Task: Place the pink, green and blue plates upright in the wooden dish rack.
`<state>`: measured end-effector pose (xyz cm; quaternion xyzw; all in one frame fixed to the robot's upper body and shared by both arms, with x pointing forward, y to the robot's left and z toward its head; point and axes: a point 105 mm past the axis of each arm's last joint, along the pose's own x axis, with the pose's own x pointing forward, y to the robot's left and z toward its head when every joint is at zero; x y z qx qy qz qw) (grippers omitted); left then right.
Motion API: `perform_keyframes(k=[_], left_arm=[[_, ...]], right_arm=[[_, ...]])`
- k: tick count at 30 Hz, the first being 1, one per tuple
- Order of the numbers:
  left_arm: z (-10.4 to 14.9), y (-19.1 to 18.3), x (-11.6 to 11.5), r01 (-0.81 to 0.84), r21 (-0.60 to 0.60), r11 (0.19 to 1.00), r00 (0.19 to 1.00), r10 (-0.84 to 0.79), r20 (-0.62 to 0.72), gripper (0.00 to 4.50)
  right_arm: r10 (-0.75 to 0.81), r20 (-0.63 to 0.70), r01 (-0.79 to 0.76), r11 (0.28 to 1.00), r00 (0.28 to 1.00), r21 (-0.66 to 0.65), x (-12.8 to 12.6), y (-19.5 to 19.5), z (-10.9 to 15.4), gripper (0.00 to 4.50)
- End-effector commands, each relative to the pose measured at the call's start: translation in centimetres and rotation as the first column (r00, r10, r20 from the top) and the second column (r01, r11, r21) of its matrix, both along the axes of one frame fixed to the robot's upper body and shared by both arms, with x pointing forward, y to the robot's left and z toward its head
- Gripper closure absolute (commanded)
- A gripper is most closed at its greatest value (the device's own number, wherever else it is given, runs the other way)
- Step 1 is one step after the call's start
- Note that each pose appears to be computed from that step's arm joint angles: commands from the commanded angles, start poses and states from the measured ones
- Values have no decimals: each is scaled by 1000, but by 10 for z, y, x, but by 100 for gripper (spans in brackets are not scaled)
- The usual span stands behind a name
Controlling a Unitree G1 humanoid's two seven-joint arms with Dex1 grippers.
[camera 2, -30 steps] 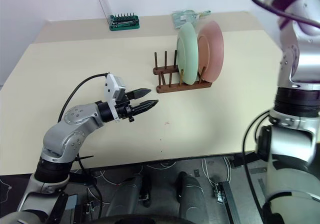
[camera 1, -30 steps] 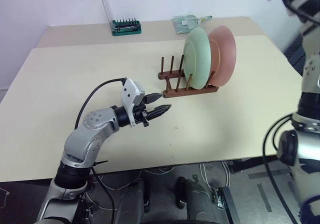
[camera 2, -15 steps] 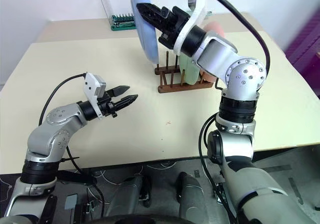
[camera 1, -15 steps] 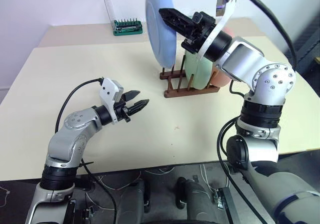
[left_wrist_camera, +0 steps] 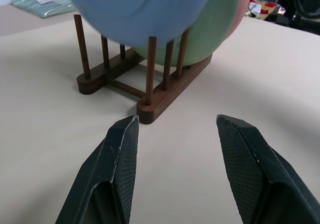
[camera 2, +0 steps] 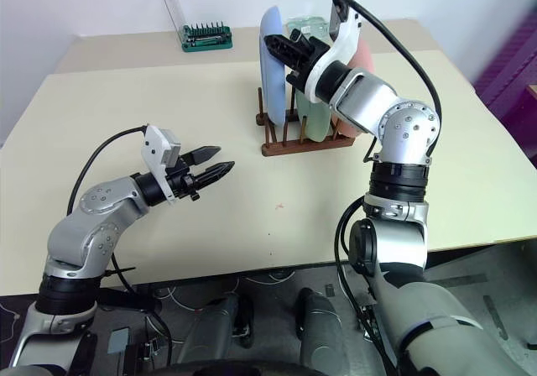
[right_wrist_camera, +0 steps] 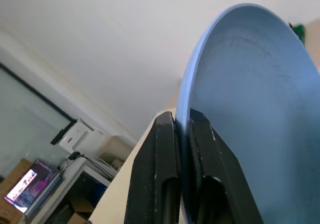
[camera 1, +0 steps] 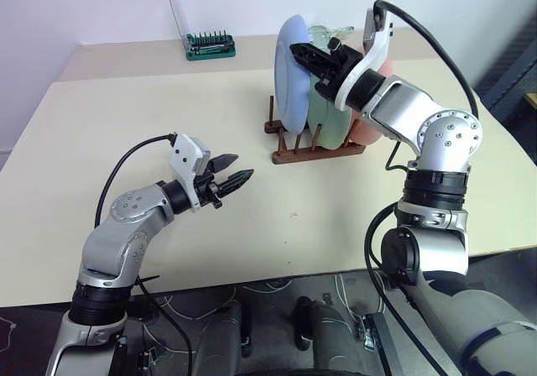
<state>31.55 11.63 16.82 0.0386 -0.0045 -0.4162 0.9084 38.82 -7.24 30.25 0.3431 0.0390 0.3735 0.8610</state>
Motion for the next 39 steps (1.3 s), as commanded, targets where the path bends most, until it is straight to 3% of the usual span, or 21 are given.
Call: perform_keyframes(k=[1, 3, 5, 9, 12, 16, 20, 22, 24, 28, 32, 39], left_arm=[[12, -5, -3, 23, -13, 1000, 999, -23, 45, 197], [12, -6, -4, 26, -15, 1000, 999, -25, 43, 197], [12, -7, -4, 29, -17, 999, 999, -28, 41, 197], [11, -10, -6, 36, -21, 999, 999, -35, 38, 197], [10, -11, -6, 39, -25, 999, 999, -38, 37, 197], [8, -14, -6, 45, -27, 999, 999, -44, 32, 197], [9, -12, -5, 30, -30, 999, 999, -29, 34, 197], [6, -2, -4, 2, -19, 1000, 1000, -2, 29, 197], [1, 14, -1, -41, 5, 999, 999, 41, 22, 197], [-12, 33, 7, -106, 55, 993, 994, 106, -3, 197], [-21, 37, 13, -134, 77, 988, 991, 135, -11, 197], [-29, 48, 14, -190, 104, 976, 982, 191, 3, 197]], right_arm=[[-11, 46, 10, 1000, 999, 22, -4, -4, 15, 352], [-23, 77, 23, 1000, 997, 8, -6, -3, 21, 253], [-41, 198, 60, 994, 979, -90, -12, -1, 32, 157], [-19, 417, 162, 936, 909, -312, -22, 0, 43, 157], [2, 506, 236, 883, 862, -406, -22, -7, 43, 157], [20, 604, 324, 830, 796, -454, -27, -23, 49, 157], [123, 695, 286, 850, 709, -443, -62, -53, 59, 157], [212, 677, 311, 766, 704, -563, -81, -85, 32, 157], [218, 597, 304, 698, 772, -648, -93, -117, 2, 157], [97, 440, 288, 628, 893, -723, -101, -173, -46, 157], [34, 385, 317, 503, 922, -804, -95, -197, -84, 157], [-68, 399, 378, 496, 914, -782, -67, -202, -113, 157]])
